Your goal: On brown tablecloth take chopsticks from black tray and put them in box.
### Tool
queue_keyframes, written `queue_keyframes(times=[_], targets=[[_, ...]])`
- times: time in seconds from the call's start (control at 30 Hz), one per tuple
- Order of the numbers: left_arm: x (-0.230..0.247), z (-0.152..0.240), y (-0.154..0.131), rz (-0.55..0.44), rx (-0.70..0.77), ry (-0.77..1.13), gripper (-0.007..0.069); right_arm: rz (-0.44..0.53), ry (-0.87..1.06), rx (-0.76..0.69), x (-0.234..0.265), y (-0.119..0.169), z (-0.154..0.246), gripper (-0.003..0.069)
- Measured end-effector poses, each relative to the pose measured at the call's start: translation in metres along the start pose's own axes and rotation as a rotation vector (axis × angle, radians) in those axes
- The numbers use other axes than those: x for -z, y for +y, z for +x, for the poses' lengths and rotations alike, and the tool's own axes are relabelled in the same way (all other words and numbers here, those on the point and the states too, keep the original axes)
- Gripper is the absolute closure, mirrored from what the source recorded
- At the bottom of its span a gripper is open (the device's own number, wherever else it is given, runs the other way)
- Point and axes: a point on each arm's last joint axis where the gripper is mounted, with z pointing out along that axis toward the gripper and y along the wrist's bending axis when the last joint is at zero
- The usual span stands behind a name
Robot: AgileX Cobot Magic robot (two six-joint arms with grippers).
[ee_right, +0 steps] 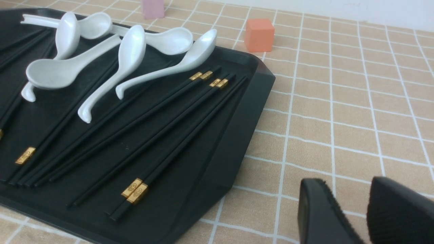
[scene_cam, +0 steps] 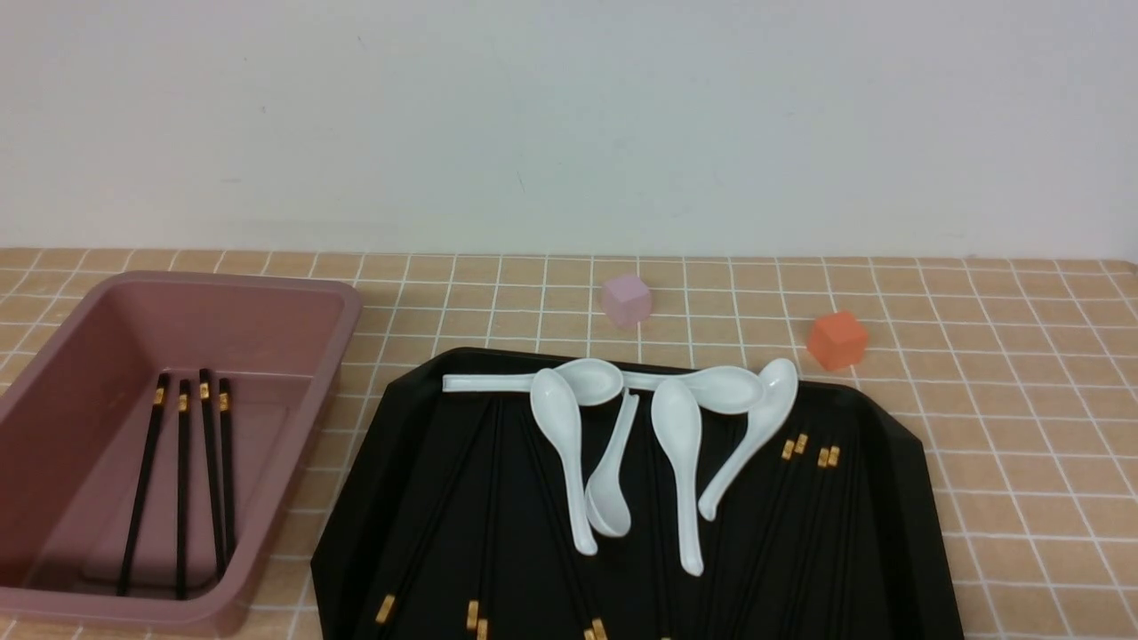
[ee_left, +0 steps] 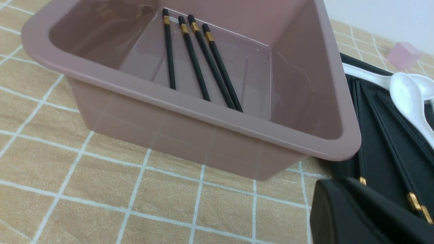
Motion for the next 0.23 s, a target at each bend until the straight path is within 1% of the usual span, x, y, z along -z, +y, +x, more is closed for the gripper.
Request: queue_keyframes(times=[0.23], targets=[[0.0, 0.0, 0.0, 0.0, 0.0, 0.0, 0.0599, 0.0, 0.0, 0.0, 0.0, 0.0, 0.0, 0.0419]])
